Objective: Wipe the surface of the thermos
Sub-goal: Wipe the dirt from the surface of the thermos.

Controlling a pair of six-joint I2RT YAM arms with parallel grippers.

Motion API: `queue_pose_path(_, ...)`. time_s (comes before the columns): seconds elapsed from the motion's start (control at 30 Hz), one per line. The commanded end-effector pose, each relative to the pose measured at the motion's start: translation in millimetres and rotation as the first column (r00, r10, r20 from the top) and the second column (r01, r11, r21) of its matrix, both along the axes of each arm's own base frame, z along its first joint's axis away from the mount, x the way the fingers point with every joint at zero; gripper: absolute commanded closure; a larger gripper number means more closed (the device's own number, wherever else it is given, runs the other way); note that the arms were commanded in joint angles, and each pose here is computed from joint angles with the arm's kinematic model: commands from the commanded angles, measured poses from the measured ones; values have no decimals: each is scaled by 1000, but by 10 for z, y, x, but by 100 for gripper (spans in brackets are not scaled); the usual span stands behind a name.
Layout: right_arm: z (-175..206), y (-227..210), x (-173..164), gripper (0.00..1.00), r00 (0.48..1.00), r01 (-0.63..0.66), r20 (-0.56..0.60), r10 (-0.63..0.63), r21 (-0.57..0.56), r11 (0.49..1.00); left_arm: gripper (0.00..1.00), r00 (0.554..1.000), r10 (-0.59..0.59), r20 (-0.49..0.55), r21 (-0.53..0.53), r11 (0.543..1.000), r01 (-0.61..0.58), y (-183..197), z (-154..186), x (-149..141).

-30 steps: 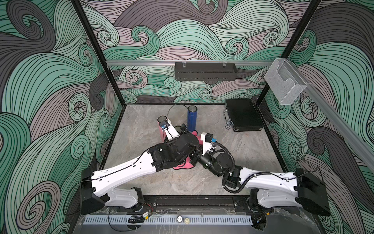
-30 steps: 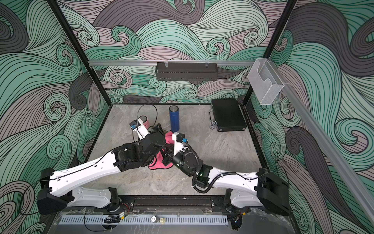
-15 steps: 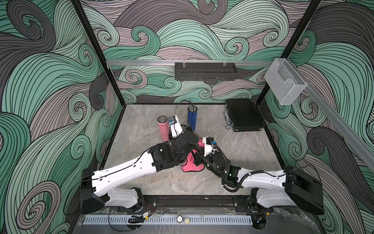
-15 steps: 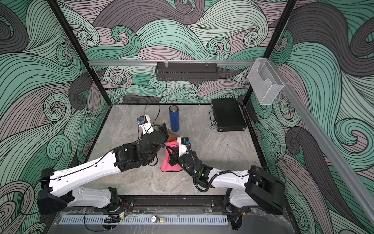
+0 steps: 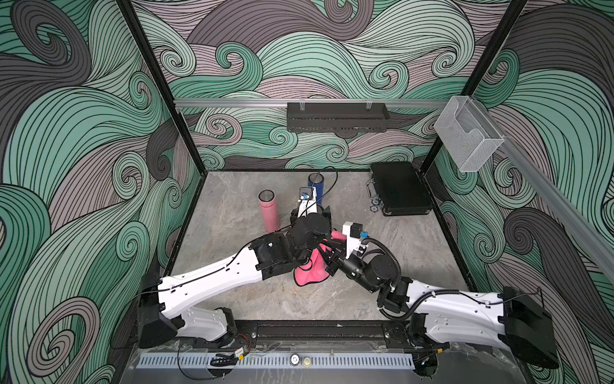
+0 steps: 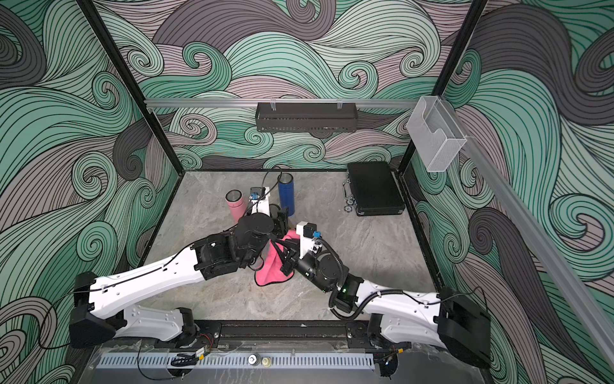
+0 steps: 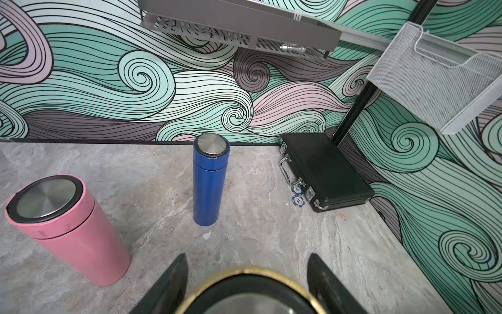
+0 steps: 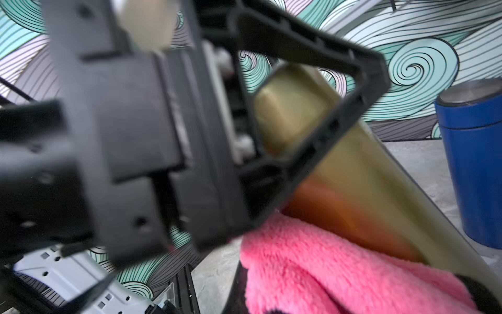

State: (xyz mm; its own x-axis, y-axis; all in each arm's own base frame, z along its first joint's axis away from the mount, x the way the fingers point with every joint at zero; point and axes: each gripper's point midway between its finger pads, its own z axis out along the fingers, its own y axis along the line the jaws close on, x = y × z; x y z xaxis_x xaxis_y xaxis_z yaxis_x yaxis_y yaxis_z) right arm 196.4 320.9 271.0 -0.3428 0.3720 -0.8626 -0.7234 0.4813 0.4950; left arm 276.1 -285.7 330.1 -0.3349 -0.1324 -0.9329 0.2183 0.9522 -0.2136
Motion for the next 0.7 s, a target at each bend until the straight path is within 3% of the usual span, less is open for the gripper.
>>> queue_pose_path(0.0, -210, -81, 114, 100, 998, 59, -32, -60, -19, 998, 100, 996, -54, 68, -55, 997, 57, -93, 373, -31)
queue_pose_path(0.23, -263, -332, 109, 100, 991, 125, -48, -127, -30, 992, 100, 991, -93, 93, 39, 995, 90, -37, 366, -49)
queue_pose_path(0.47, 106, -711, 48, 100, 983, 185, -12, -185, 32, 982, 100, 958, -267, 102, 104, 961, 257, -170, 250, -137)
queue_pose_path(0.57, 155, -793, 106, 100, 977, 213, -17, -212, 38, 976, 100, 913, -397, 97, 126, 915, 384, -348, 170, -259)
queue_pose_path(0.67, 40, -805, 200, 100, 972, 230, -58, -228, 34, 973, 100, 839, -535, 97, 136, 843, 521, -538, 116, -431)
